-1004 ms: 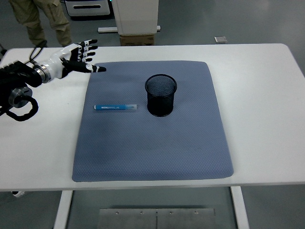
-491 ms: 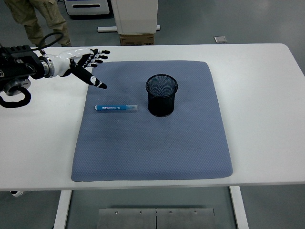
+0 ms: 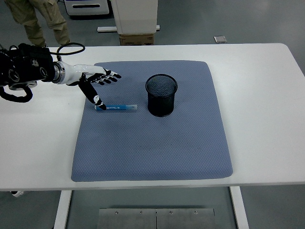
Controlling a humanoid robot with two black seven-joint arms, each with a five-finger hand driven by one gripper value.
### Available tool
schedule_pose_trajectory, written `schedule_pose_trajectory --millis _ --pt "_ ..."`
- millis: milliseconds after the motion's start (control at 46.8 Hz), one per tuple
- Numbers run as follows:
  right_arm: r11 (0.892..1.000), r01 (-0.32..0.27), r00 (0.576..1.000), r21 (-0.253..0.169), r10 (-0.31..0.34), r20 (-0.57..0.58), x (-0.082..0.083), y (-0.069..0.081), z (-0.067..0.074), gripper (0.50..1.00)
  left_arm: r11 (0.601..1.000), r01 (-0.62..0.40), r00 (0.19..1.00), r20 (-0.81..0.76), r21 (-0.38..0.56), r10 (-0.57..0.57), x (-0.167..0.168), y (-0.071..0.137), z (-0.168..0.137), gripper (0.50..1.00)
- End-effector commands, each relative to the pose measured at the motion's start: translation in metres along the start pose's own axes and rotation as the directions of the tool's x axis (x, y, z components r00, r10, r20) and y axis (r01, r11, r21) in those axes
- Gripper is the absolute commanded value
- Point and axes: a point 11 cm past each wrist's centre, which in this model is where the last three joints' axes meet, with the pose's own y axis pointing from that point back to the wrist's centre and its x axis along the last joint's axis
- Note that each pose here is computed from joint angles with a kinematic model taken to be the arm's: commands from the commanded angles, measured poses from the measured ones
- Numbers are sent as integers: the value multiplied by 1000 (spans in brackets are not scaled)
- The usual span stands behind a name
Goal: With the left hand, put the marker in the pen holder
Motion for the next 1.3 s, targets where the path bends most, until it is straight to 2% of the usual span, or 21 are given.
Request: schedule_pose_trajectory --millis 0,342,491,833,1111,1282 --pt "1000 0 1000 1 0 0 0 0 0 1000 1000 22 999 47 8 -22 1 2 4 1000" --pt "1000 0 1000 1 0 1 0 0 0 1000 998 53 974 220 43 -61 17 13 22 1000" --pt "1000 0 1000 1 0 0 0 0 0 1000 998 53 969 237 47 -62 19 13 23 1000" --pt "1000 0 1000 1 0 0 0 0 0 1000 993 117 945 305 28 -120 -2 -9 53 1000" --pt "1000 -1 1000 -1 1 2 0 0 1 1000 981 143 910 373 131 -182 -8 -8 31 1000" --pt "1000 0 1000 1 0 0 0 0 0 1000 980 139 907 380 140 -183 -10 -10 29 1000"
